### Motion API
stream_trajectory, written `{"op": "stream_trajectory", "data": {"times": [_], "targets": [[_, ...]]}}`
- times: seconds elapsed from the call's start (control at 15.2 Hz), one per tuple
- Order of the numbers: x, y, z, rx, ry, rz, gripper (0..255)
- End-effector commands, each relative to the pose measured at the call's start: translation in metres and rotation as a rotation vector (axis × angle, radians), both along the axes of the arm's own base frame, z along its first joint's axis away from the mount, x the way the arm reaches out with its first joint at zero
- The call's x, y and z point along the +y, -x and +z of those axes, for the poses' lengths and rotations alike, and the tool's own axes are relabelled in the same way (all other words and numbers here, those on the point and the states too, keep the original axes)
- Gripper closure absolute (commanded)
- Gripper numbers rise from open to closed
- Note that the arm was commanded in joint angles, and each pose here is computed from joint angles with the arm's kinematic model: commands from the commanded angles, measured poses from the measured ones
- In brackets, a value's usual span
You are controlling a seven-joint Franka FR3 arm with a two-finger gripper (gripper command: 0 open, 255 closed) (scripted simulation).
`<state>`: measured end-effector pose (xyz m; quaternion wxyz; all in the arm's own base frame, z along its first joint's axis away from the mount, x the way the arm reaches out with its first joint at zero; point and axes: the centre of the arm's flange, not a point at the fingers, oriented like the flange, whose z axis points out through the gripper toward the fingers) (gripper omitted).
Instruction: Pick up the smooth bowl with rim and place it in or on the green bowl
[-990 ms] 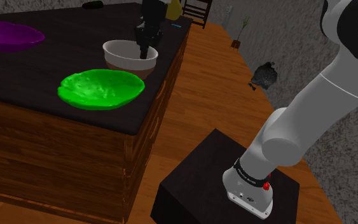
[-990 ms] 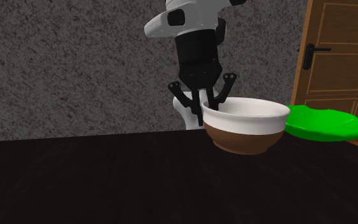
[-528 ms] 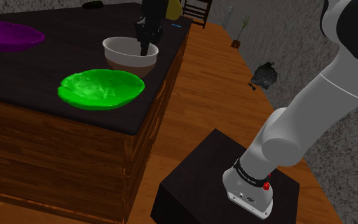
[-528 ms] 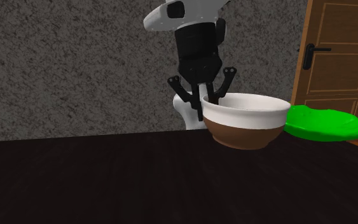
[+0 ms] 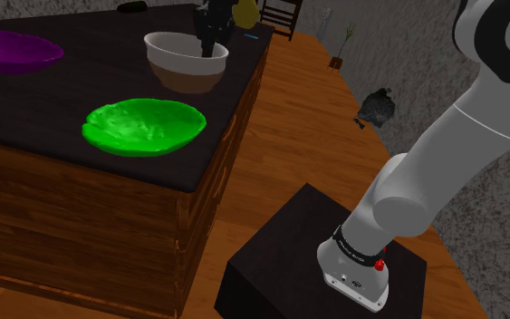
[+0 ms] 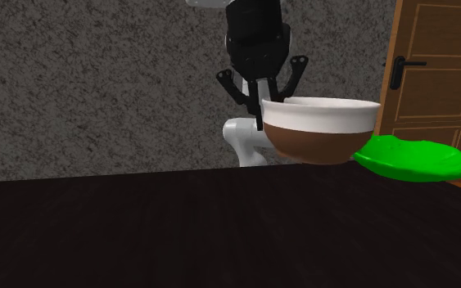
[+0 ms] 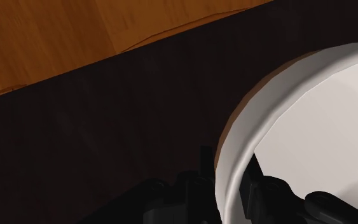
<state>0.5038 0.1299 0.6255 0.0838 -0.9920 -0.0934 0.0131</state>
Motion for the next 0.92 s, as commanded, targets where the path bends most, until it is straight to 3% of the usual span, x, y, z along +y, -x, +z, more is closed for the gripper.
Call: {"op": "stream_trajectory", "data": {"times": [0.0, 0.73, 0.86], "targets": [[0.0, -0.001, 0.011, 0.0, 0.0, 0.0, 255], [0.0, -0.001, 0.069, 0.0, 0.0, 0.0, 255], [0.022, 0.014, 0.071, 0.0, 0.0, 0.0, 255]]}}
